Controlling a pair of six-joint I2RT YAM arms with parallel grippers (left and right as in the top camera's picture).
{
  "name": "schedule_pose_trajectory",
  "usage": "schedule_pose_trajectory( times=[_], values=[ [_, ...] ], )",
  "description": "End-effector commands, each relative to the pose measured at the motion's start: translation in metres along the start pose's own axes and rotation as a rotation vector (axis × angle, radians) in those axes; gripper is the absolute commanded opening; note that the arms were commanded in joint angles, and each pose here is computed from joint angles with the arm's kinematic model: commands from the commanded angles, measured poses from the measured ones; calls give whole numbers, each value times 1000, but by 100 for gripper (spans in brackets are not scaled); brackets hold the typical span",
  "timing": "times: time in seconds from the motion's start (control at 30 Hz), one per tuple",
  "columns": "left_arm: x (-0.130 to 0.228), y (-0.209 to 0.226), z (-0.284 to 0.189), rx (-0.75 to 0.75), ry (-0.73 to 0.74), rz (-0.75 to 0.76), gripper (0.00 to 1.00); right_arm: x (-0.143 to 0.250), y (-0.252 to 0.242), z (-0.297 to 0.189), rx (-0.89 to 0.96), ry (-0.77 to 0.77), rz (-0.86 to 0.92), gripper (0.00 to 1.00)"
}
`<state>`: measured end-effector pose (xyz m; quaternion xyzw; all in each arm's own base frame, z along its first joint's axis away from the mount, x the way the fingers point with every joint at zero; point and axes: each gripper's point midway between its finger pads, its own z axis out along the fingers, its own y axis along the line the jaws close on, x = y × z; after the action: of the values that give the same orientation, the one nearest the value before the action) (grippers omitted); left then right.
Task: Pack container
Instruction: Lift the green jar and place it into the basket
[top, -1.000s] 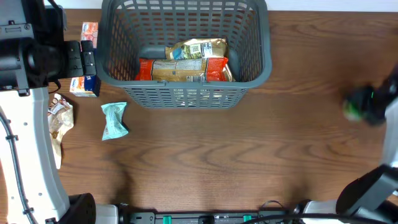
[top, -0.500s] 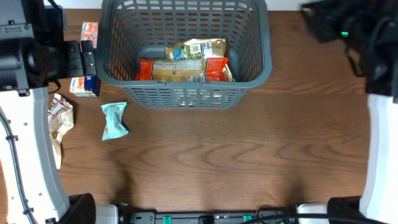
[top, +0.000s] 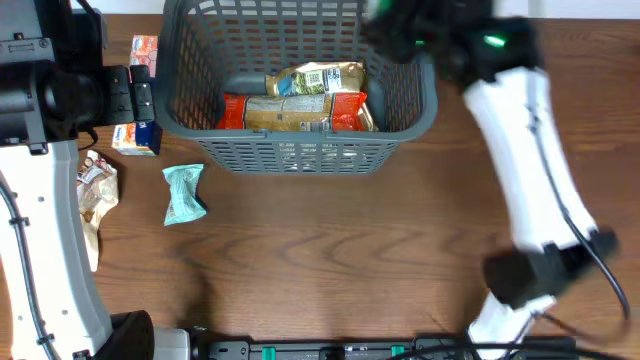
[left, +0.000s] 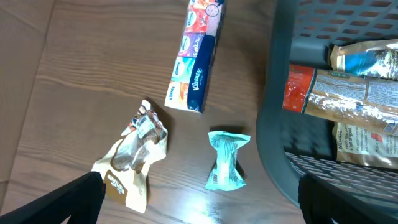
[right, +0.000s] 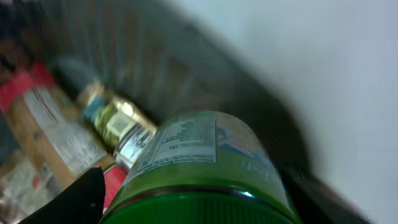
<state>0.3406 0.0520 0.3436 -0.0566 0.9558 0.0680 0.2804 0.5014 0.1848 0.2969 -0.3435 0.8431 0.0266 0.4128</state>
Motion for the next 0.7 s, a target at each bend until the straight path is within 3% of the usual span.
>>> schedule_pose_trajectory(
  times=[0.0, 0.53, 0.57, 0.63, 0.67],
  values=[
    [2, 2, -3, 0, -3, -14, 98, 13, 15, 34, -42, 51, 34, 1],
    [4, 2, -3, 0, 5, -13, 98, 123, 55, 122, -181, 408, 105, 2],
    [4, 2, -3, 0, 5, -13, 99, 126, 56, 122, -185, 419, 105, 8],
    [4, 2, -3, 0, 5, -13, 99, 128, 58, 121, -190, 431, 106, 32],
    [4, 2, -3, 0, 5, -13, 99, 126, 57, 119, -189, 427, 105, 34]
  ],
)
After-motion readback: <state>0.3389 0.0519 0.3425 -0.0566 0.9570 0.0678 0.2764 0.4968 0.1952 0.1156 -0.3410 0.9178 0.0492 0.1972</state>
